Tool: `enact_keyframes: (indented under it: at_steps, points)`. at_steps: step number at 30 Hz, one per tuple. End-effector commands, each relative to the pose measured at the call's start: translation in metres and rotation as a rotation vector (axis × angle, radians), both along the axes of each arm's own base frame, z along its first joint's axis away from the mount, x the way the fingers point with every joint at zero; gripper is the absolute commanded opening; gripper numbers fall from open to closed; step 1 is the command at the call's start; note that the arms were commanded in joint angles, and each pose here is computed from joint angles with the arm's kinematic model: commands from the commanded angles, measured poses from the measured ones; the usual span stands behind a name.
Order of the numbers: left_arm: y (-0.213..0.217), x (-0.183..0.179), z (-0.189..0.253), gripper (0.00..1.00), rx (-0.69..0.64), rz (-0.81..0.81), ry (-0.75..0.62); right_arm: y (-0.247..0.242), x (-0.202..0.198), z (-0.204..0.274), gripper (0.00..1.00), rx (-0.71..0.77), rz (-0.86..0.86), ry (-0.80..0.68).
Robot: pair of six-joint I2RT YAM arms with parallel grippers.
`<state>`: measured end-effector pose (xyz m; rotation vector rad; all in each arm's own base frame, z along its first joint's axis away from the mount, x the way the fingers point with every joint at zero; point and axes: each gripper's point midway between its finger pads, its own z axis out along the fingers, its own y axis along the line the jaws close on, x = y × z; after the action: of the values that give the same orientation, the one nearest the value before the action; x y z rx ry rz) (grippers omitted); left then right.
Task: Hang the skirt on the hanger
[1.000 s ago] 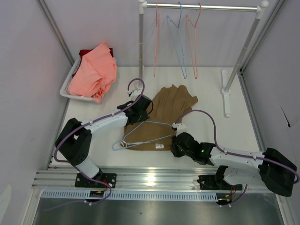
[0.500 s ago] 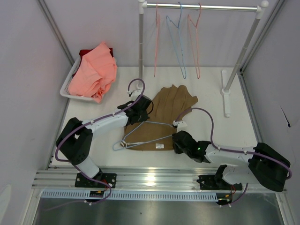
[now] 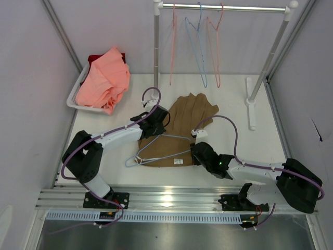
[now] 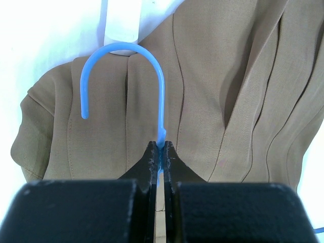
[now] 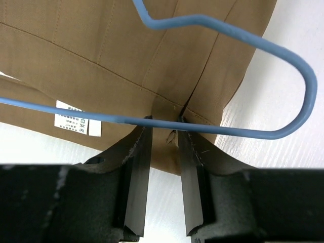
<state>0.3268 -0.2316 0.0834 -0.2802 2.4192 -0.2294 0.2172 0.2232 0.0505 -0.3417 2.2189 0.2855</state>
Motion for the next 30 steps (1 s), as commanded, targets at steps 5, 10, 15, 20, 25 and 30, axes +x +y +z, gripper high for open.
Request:
enact_keyframes:
  at_steps: [5, 10, 15, 20, 25, 30]
  points:
    - [-0.001, 0.021, 0.015, 0.0, -0.036, 0.021, -0.035, -0.001, 0.005, 0.034, 0.46, 0.05, -0.031, -0.078]
    - [0.004, 0.034, 0.014, 0.0, -0.026, 0.042, -0.029, 0.003, -0.01, 0.03, 0.59, 0.048, 0.079, -0.071]
    - [0.002, 0.044, 0.014, 0.0, -0.014, 0.054, -0.025, 0.015, -0.014, 0.017, 0.62, -0.007, 0.15, -0.03]
    - [0.003, 0.052, 0.01, 0.0, 0.009, 0.056, -0.012, 0.027, -0.022, 0.014, 0.63, -0.064, 0.193, -0.019]
    - [0.003, 0.055, 0.002, 0.0, 0.022, 0.051, 0.004, 0.022, -0.021, 0.001, 0.68, -0.126, 0.178, -0.002]
    - [0.006, 0.055, -0.002, 0.0, 0.037, 0.048, 0.009, 0.023, -0.008, -0.002, 0.69, -0.215, 0.133, -0.008]
